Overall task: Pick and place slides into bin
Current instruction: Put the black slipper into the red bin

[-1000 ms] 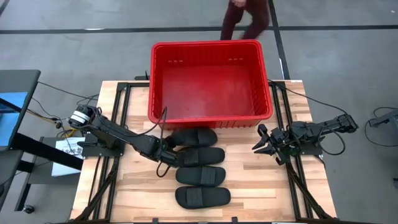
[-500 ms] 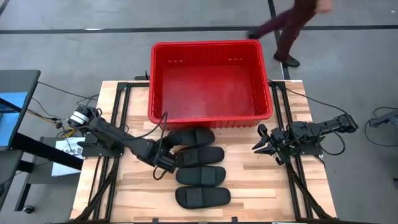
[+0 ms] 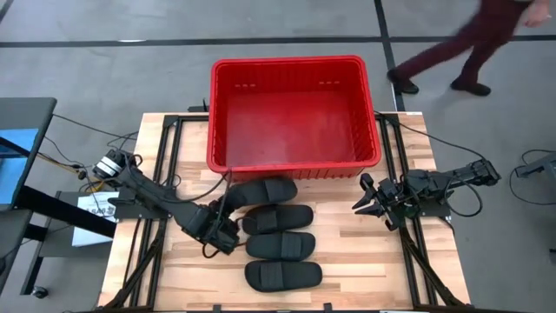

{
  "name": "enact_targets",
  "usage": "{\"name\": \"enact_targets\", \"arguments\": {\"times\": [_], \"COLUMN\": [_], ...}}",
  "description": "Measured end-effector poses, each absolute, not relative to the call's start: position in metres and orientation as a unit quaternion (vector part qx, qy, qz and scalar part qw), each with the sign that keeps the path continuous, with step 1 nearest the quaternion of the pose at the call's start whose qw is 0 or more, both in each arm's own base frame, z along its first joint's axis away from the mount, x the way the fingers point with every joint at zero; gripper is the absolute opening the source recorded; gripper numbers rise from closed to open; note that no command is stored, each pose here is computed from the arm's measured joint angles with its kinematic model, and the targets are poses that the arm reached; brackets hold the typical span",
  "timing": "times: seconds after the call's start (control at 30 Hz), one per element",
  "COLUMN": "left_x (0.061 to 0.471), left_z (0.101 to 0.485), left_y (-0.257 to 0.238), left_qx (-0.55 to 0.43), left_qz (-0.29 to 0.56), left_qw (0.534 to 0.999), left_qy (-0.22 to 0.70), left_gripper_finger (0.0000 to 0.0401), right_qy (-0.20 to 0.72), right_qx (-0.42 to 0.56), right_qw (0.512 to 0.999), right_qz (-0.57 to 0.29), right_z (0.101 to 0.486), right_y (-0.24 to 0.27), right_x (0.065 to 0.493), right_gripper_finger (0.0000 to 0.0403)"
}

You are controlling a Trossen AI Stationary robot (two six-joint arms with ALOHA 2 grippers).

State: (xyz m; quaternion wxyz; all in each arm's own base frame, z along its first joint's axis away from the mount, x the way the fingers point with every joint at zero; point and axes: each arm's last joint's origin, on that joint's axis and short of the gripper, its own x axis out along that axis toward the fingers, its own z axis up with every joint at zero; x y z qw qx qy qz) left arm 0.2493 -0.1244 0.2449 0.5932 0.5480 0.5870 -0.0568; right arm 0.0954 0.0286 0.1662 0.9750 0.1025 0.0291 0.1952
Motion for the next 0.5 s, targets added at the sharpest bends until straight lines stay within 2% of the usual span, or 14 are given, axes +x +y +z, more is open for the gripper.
{"name": "enact_targets", "arguments": {"times": [0.5], "left_x": [0.236], "left_z": [0.281], "left_y": [-0.152], "left_qx": [0.547], "left_qz": [-0.035], "left_qw": [0.628], "left_qy": [0.553], "left_gripper_finger": [0.0], "right_qy": [0.029], "right_qx": [0.102], "right_qw": [0.975], "right_qz": [0.195], "right_z": [0.166], "right_y": [0.029], "right_x": [0.095], "right_gripper_finger": [0.0065]}}
